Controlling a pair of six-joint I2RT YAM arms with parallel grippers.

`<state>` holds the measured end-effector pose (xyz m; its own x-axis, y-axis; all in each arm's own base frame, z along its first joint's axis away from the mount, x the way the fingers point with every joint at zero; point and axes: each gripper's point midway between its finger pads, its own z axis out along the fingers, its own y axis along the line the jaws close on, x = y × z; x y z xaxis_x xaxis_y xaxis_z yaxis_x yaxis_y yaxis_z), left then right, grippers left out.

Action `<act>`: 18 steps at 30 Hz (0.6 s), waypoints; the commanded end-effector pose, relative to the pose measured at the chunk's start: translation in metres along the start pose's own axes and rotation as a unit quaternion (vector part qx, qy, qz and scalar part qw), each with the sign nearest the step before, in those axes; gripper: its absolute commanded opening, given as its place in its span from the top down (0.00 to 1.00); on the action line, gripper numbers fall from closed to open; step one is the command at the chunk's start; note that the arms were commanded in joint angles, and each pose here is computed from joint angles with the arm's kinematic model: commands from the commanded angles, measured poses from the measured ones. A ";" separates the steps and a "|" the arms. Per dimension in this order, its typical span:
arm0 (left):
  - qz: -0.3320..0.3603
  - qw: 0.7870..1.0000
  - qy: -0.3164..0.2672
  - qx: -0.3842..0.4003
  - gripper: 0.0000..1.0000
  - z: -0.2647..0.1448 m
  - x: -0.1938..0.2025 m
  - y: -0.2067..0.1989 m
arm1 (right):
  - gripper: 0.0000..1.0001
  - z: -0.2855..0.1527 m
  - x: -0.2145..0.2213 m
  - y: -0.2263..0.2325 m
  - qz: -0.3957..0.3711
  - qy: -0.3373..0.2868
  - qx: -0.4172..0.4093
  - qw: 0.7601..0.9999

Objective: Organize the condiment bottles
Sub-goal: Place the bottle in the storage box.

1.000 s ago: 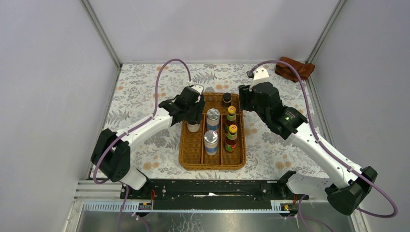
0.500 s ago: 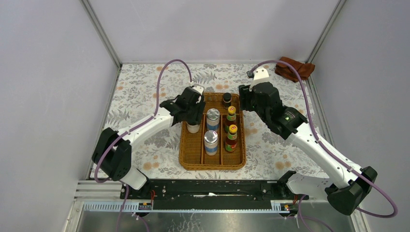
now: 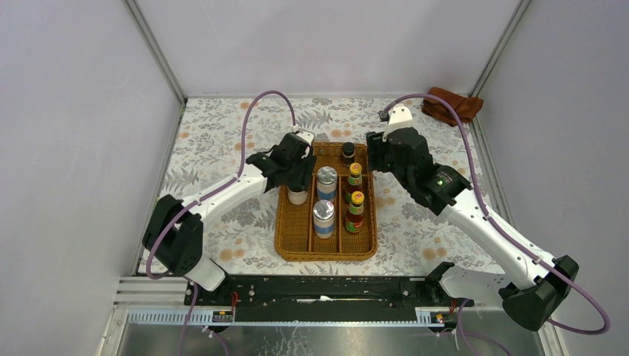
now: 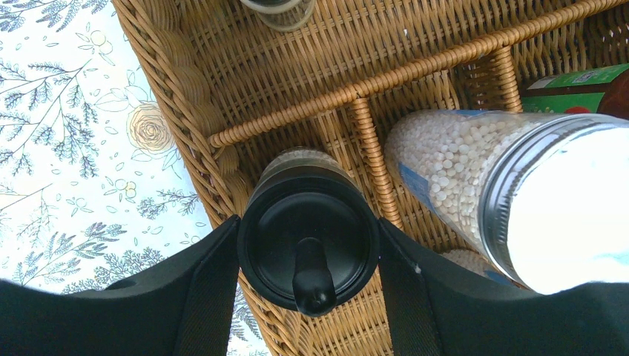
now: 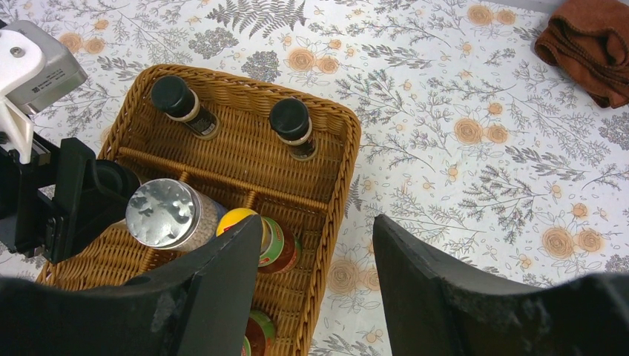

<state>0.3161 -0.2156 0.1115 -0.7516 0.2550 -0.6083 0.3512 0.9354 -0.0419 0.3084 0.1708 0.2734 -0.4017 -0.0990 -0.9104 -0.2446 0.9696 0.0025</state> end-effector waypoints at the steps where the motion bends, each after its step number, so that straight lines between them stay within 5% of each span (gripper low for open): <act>1: 0.000 1.000 -0.005 0.009 0.88 0.002 -0.006 -0.008 | 0.36 -0.006 -0.012 -0.007 0.013 -0.025 0.010 1.000; 12: -0.008 1.000 -0.015 -0.006 0.38 -0.002 -0.008 -0.002 | 0.36 -0.007 -0.012 -0.007 0.012 -0.025 0.009 1.000; 18: -0.010 1.000 -0.017 -0.006 0.24 -0.004 -0.009 -0.003 | 0.36 -0.008 -0.011 -0.008 0.012 -0.024 0.009 1.000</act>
<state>0.3166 -0.2151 0.1116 -0.7553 0.2410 -0.6095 0.3356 0.9410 -0.0438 0.3068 0.1694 0.2756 -0.3961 -0.0943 -0.9134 -0.2446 0.9696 0.0060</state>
